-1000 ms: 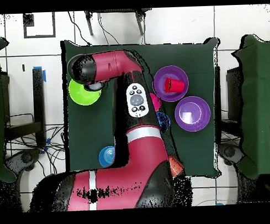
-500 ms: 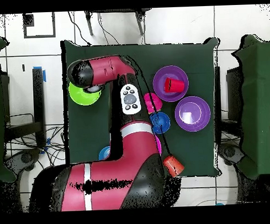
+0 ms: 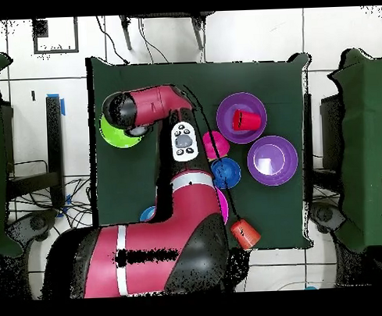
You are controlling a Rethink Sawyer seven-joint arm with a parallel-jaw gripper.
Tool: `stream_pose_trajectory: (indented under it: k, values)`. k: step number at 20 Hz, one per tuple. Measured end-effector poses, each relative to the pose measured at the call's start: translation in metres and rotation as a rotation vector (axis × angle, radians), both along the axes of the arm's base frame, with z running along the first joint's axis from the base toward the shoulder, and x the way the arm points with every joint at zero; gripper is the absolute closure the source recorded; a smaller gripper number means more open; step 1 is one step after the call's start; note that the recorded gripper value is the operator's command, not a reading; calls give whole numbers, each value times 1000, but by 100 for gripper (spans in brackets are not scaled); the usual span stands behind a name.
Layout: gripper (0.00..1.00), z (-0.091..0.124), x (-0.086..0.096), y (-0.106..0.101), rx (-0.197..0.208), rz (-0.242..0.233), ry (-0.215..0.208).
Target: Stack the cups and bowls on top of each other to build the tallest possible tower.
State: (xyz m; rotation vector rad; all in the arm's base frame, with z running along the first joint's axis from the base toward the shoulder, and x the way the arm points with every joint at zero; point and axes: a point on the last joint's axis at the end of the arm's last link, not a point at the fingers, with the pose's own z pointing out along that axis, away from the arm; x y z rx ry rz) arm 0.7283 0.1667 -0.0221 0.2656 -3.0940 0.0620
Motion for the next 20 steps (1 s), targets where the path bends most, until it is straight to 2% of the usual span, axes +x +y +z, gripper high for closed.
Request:
stream_pose_trajectory:
  k: [8, 14, 17, 20]
  values:
    - [100, 11, 10, 1, -9, 3, -28]
    - [100, 11, 11, -1, -15, 2, -25]
    - [100, 21, 13, -7, -19, -10, 10]
    - [100, 41, 20, -23, -24, -34, 80]
